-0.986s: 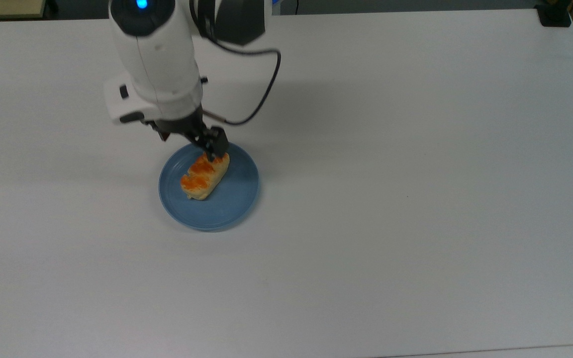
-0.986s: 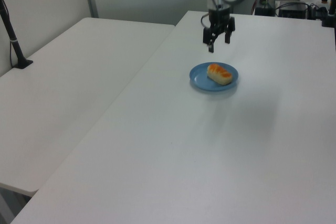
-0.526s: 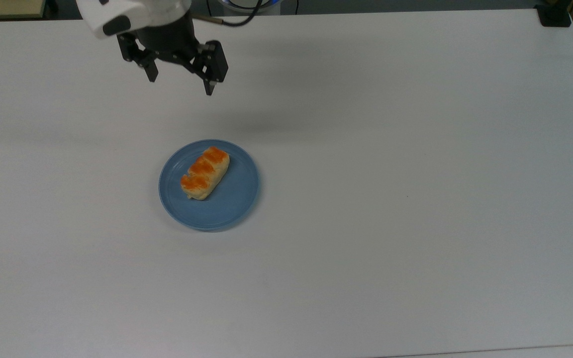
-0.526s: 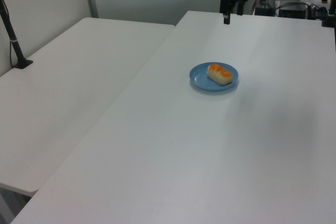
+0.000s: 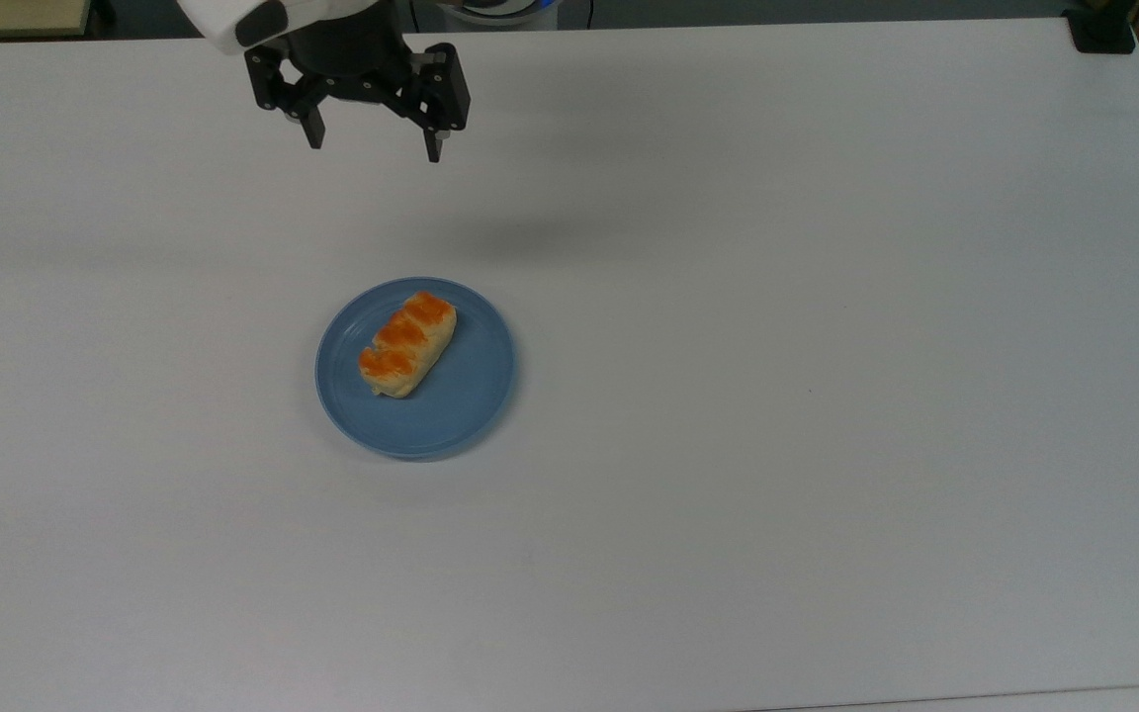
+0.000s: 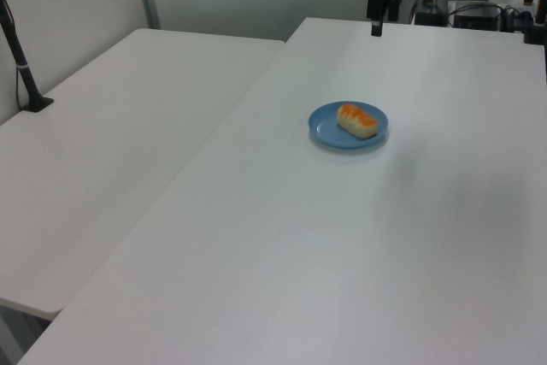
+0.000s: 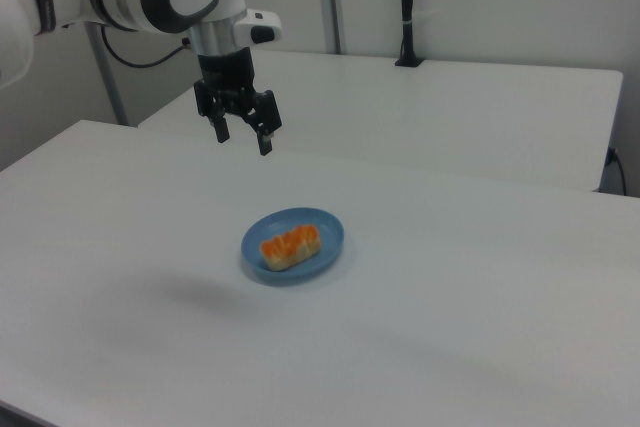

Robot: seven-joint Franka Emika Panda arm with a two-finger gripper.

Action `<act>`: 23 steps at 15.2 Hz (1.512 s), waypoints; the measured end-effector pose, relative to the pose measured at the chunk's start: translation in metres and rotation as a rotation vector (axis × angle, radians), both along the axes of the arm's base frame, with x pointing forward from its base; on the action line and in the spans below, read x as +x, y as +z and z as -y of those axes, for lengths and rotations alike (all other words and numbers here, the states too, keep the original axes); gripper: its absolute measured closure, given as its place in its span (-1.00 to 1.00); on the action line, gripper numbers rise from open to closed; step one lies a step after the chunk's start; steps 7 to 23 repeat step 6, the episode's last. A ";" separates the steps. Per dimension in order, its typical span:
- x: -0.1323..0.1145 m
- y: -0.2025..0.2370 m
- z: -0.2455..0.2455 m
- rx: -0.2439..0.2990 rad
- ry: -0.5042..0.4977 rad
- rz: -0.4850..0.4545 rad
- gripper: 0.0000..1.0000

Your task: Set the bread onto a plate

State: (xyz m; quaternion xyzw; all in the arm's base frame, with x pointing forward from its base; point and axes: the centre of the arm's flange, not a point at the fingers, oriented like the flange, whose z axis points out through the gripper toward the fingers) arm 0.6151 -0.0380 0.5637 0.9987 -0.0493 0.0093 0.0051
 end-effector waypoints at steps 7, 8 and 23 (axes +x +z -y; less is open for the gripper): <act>-0.002 -0.002 -0.007 -0.002 0.012 -0.006 -1.00; -0.002 -0.002 -0.007 -0.002 0.012 -0.006 -1.00; -0.002 -0.002 -0.007 -0.002 0.012 -0.006 -1.00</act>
